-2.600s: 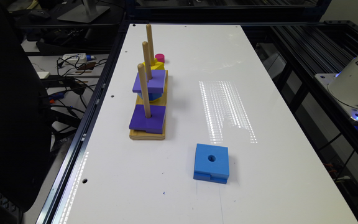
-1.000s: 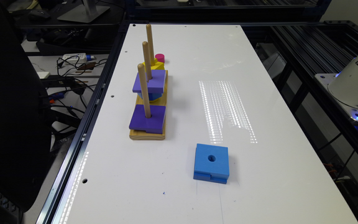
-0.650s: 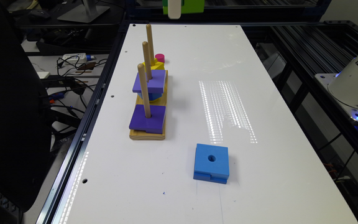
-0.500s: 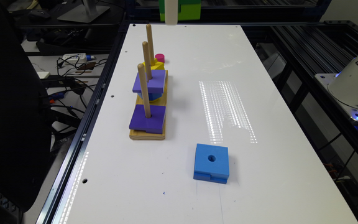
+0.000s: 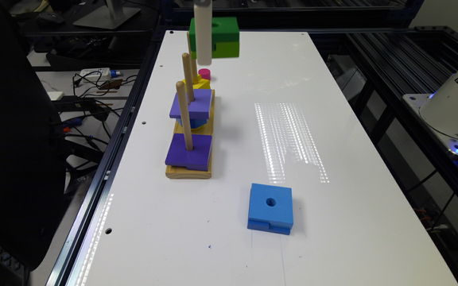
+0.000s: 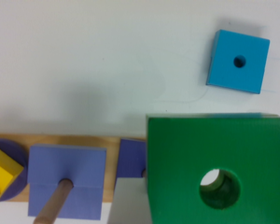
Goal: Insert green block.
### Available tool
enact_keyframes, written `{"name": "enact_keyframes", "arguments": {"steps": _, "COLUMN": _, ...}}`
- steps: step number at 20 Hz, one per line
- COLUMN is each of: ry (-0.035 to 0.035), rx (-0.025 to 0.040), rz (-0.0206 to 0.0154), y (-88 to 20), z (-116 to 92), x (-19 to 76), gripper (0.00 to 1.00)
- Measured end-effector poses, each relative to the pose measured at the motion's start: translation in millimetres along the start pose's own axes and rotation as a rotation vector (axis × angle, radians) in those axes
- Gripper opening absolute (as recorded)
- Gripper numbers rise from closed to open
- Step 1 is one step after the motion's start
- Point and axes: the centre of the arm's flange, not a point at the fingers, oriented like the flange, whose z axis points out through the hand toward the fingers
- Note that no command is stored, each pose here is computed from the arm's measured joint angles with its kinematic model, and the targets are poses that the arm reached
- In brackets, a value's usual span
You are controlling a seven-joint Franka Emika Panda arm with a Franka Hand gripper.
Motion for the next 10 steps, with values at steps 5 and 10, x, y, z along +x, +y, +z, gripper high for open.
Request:
{"name": "enact_keyframes", "arguments": {"steps": 5, "ry": -0.0008, "rx": 0.0071, "rz": -0.0007, "y": -5.6, "z": 14, "x": 3.0, "gripper": 0.0}}
{"name": "enact_keyframes", "arguments": {"steps": 10, "ry": -0.0003, "rx": 0.0122, "rz": -0.0001, "y": -10.9, "z": 26, "x": 4.9, "gripper": 0.0}}
